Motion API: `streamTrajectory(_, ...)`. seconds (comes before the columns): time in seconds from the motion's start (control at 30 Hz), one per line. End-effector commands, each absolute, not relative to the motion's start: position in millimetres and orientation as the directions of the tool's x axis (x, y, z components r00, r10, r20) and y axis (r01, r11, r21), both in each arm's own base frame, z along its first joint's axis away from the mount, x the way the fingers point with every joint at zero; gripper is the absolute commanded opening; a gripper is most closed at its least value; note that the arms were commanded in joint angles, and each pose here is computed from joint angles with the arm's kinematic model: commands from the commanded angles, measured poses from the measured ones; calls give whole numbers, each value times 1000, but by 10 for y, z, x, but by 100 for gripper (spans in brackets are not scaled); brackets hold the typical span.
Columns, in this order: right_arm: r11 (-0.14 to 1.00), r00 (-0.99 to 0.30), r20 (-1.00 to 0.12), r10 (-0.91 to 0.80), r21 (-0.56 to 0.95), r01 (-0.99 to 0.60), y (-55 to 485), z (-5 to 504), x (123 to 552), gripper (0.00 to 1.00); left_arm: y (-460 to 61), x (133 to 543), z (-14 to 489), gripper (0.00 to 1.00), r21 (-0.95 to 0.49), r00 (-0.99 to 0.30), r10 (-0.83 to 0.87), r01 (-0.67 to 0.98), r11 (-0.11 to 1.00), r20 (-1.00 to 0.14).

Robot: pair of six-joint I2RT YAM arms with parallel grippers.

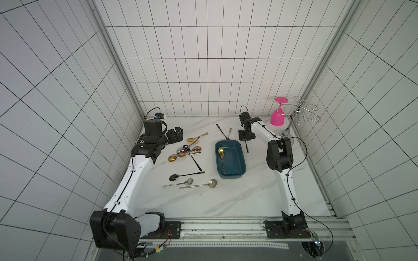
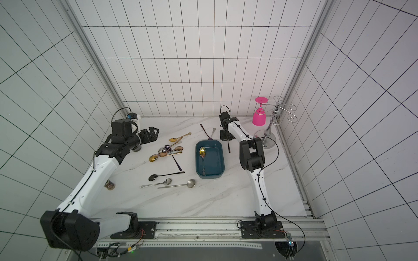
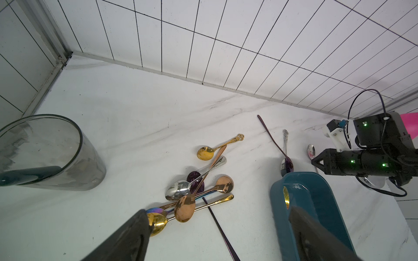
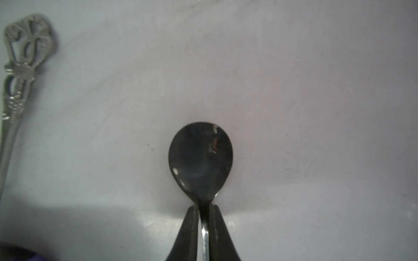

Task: Put the spoon into the storage box
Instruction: Move the spoon at the center of the board.

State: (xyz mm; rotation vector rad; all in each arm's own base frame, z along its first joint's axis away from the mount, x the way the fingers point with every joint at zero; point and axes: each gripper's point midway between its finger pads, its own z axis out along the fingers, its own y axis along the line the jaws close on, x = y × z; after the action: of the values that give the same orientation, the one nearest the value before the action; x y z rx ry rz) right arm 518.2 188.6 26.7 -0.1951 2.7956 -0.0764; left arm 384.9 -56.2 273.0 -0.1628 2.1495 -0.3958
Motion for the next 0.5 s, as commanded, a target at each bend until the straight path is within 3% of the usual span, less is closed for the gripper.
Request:
streamTrajectory(0.0,981,-961,-215,-175,-119,-152,1783,80,4884,10,-549,3843,2761,97,-344,-558,-266,38,938,-786)
streamTrajectory(0.2,982,-958,-228,-176,-114,-153,1766,207,4847,1,-545,3844,2766,97,-344,-556,-267,38,938,-787)
streamTrajectory(0.47,982,-949,-262,-175,-113,-150,1711,489,4775,1,-549,3845,2749,97,-345,-558,-267,38,938,-786)
